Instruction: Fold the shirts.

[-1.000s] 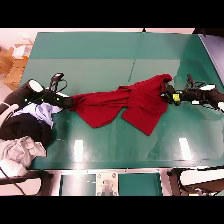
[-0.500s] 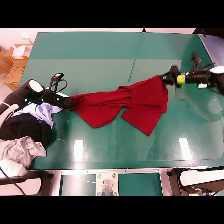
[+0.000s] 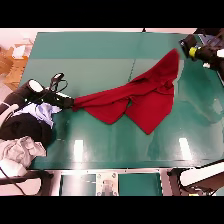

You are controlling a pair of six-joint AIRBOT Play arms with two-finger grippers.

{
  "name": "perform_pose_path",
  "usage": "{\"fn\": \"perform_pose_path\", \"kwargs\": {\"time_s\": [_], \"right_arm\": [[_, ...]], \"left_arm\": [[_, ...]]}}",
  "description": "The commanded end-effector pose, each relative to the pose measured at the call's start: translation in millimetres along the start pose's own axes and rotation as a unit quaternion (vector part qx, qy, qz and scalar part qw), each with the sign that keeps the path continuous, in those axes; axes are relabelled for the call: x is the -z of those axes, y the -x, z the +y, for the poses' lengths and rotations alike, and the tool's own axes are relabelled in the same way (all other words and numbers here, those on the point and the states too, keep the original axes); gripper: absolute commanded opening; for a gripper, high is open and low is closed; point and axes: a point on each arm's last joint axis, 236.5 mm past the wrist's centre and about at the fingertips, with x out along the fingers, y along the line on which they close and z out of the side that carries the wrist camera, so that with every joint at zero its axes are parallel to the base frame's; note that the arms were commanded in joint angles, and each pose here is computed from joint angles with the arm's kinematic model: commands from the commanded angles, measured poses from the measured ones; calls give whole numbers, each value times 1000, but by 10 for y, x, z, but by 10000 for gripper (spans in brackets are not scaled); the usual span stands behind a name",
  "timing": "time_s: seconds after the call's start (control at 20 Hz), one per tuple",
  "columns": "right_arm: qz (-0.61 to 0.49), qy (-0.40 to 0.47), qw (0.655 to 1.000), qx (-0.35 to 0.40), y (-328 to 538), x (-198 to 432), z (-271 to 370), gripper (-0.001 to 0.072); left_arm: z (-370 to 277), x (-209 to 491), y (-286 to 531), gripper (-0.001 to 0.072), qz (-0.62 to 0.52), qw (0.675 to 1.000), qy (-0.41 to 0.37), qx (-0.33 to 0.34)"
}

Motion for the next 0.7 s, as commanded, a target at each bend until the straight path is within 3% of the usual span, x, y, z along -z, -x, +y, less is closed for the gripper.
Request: {"fn": "perform_pose_path", "kwargs": {"time_s": [0.0, 0.2, 0.4, 0.45, 0.55, 0.65], "right_arm": [[84, -30, 996, 16, -155, 407, -479, 370], [169, -50, 984, 35, 471, 405, -954, 307], [281, -72, 948, 133, 1290, 1011, -1615, 284], [292, -90, 941, 145, 1447, 1234, -1710, 299], [308, -127, 929, 162, 1632, 1645, -1865, 456], [338, -159, 912, 169, 1721, 2034, -1951, 477]], "left_arm": [[2, 2, -4, 22, 0, 1000, -1, 0], [2, 2, -4, 22, 0, 1000, -1, 0], [2, 1, -4, 22, 0, 1000, -1, 0], [3, 1, -4, 22, 0, 1000, -1, -1], [5, -5, -4, 22, -1, 1000, -1, -1], [3, 1, -4, 22, 0, 1000, -1, -1]]}}
